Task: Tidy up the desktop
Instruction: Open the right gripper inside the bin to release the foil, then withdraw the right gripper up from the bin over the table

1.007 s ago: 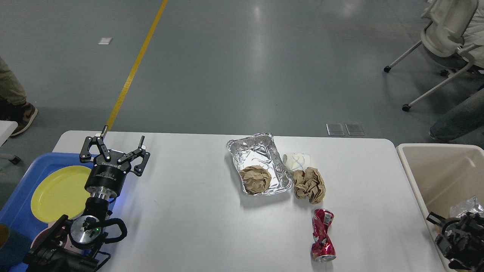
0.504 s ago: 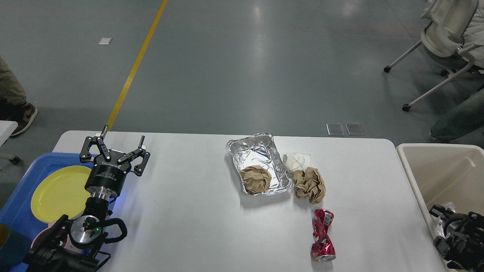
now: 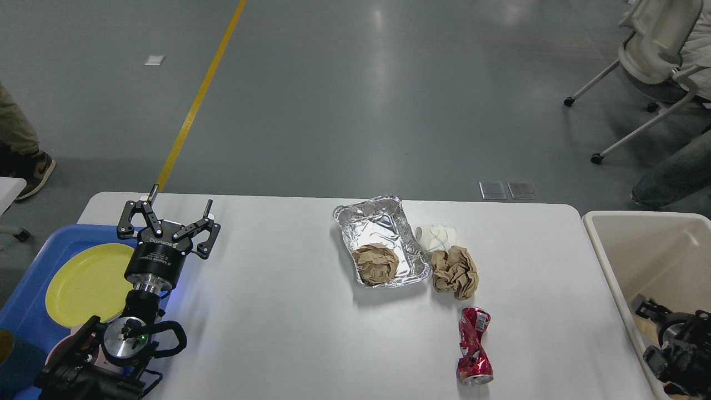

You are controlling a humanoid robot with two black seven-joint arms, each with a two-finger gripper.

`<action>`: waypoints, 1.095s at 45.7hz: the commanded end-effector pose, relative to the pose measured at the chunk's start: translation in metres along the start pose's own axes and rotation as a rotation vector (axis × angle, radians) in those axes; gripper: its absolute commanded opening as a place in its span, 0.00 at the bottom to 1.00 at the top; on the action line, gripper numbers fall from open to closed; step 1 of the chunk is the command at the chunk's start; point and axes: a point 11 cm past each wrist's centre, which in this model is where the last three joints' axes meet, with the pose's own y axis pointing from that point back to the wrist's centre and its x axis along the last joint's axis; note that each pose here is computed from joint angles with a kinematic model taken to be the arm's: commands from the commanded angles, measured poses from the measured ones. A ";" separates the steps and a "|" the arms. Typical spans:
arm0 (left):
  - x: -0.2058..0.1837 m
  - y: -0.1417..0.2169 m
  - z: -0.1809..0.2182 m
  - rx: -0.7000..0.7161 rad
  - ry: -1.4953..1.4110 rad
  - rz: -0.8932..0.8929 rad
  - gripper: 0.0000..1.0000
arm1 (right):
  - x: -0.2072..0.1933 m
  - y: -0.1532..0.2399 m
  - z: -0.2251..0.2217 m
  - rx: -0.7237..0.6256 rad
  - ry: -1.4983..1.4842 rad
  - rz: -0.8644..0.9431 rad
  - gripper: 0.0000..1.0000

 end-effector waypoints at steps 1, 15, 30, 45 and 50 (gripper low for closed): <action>0.000 0.000 0.000 0.000 0.001 0.000 0.96 | 0.010 0.000 -0.011 0.016 -0.011 -0.021 1.00; 0.000 0.000 0.000 0.002 0.001 0.000 0.96 | 0.108 0.026 -0.054 0.095 -0.046 -0.292 1.00; 0.000 0.000 0.000 0.000 0.001 0.000 0.96 | 0.193 0.126 -0.121 0.221 0.186 -0.497 1.00; 0.000 0.000 0.000 0.000 -0.001 0.000 0.96 | 0.243 0.278 -0.192 0.388 0.469 -0.664 1.00; 0.000 0.000 0.000 0.000 0.000 0.002 0.96 | 0.239 0.322 -0.193 0.434 0.535 -0.691 1.00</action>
